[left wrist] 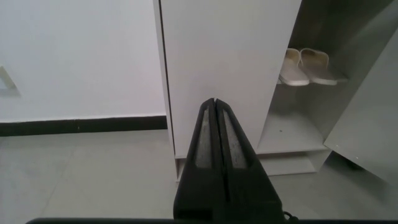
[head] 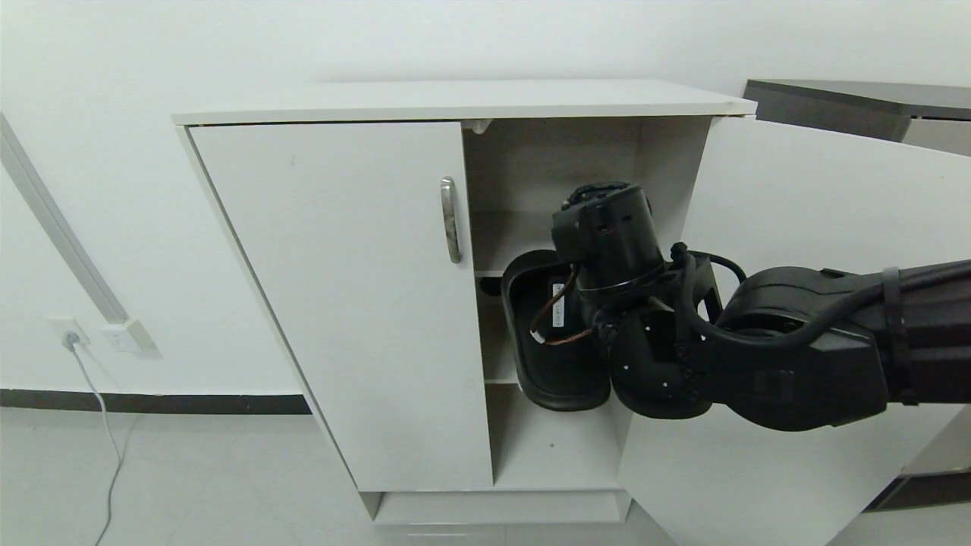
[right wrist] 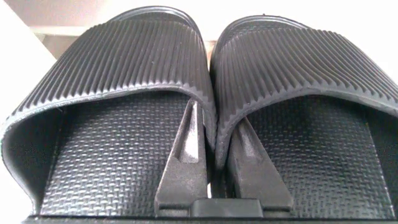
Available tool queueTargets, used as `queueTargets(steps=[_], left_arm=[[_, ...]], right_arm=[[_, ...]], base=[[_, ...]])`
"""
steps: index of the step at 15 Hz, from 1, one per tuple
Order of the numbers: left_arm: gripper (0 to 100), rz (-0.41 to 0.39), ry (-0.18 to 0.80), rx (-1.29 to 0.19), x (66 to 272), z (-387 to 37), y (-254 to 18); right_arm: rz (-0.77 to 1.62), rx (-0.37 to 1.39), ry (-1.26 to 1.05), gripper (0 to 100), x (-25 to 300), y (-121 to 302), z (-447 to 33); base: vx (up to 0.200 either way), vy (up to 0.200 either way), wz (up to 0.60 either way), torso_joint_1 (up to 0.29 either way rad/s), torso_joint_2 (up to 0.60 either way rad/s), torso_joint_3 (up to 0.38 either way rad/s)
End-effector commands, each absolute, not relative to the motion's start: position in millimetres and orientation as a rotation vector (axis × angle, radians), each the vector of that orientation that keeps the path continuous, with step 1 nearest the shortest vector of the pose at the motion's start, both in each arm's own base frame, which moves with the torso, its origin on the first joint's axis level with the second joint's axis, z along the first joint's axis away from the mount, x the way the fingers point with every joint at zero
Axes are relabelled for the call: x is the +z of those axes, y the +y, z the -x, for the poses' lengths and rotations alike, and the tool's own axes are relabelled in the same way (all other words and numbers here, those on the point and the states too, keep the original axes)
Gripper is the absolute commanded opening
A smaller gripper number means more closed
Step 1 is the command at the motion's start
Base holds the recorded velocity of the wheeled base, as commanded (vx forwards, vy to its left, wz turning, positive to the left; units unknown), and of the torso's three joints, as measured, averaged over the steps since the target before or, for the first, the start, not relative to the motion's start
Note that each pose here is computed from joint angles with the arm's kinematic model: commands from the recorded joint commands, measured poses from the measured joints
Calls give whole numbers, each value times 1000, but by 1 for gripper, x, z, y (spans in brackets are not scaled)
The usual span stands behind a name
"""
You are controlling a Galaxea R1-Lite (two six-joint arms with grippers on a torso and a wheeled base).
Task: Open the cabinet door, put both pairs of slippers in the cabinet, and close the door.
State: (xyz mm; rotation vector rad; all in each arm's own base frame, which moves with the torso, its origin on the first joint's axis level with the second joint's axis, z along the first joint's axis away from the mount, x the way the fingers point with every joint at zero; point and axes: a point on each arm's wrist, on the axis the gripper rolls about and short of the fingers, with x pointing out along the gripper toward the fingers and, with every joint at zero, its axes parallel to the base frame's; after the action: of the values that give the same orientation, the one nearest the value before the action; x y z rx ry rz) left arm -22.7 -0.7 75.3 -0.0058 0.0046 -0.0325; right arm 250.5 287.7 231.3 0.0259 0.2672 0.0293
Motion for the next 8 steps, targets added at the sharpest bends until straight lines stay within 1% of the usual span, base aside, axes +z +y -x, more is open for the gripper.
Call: queueTargets(steps=[1, 2, 8], left_arm=[[0, 6, 5, -32, 75, 23, -1], [0, 6, 5, -32, 75, 23, -1], [0, 5, 3, -32, 76, 23, -1]], right_arm=[[-24, 29, 268, 0, 230, 288, -251], [-24, 27, 268, 0, 230, 288, -251], [-22, 24, 269, 0, 229, 287, -252]], base=[[0, 0, 0, 0, 0, 0], [0, 0, 0, 0, 0, 0], [200, 0, 0, 1, 2, 5]])
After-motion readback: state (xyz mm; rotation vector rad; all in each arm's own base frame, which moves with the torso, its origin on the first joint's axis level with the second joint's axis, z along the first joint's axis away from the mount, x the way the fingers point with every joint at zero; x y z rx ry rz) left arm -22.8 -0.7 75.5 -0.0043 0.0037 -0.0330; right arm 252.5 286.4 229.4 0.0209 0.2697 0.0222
